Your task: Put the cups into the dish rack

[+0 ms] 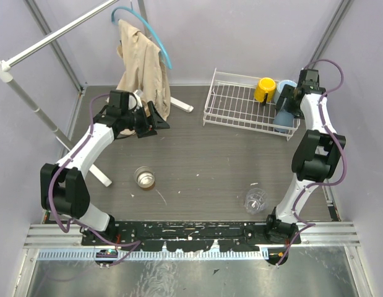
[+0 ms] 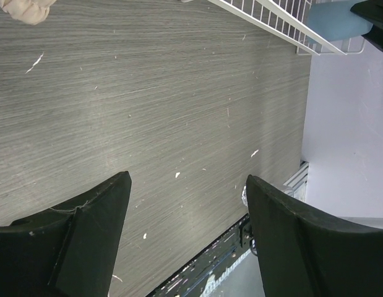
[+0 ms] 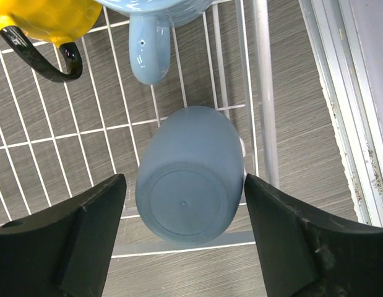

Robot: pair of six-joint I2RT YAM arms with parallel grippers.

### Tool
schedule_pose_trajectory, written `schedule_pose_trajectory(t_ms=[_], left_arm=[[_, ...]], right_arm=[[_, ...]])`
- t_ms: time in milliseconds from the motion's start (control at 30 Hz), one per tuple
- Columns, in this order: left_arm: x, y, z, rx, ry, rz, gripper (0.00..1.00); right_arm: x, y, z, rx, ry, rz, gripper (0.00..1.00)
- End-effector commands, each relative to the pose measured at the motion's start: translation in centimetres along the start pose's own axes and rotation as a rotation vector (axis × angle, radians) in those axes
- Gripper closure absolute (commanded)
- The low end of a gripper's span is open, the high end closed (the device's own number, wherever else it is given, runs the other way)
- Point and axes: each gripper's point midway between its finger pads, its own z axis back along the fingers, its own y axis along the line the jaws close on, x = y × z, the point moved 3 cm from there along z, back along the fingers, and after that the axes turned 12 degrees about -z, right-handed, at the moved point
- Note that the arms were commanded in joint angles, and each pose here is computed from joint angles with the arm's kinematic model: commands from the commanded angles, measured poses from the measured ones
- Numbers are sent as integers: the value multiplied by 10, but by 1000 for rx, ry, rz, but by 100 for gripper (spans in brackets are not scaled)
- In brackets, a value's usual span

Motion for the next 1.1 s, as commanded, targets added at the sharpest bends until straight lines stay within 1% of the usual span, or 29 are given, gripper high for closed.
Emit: schedule_pose_trajectory(t_ms=[0, 167, 267, 367, 533, 667, 867, 1067], left_arm=[[8, -7, 6, -9, -16, -27, 18], [7, -10, 11, -16, -17, -40, 18], [3, -14, 15, -17, -10, -56, 17], [-6, -19, 18, -19, 14, -77, 16], [-26, -37, 20, -12, 65, -156, 15], [-44, -58, 20, -9, 102, -235, 16], [-87, -105, 13, -20, 197, -396, 15], [-124, -152, 0, -51, 267, -521, 13]], right_arm=[[19, 4, 16, -2, -71, 16, 14], [26, 8, 29, 10, -103, 11, 9], [33, 9, 41, 6, -127, 7, 8], [39, 11, 54, 3, -148, 6, 8], [40, 6, 71, -17, -177, 4, 7], [41, 4, 89, -18, -202, -12, 7], [41, 4, 120, -14, -251, -36, 7], [30, 32, 153, 62, -279, -13, 7]])
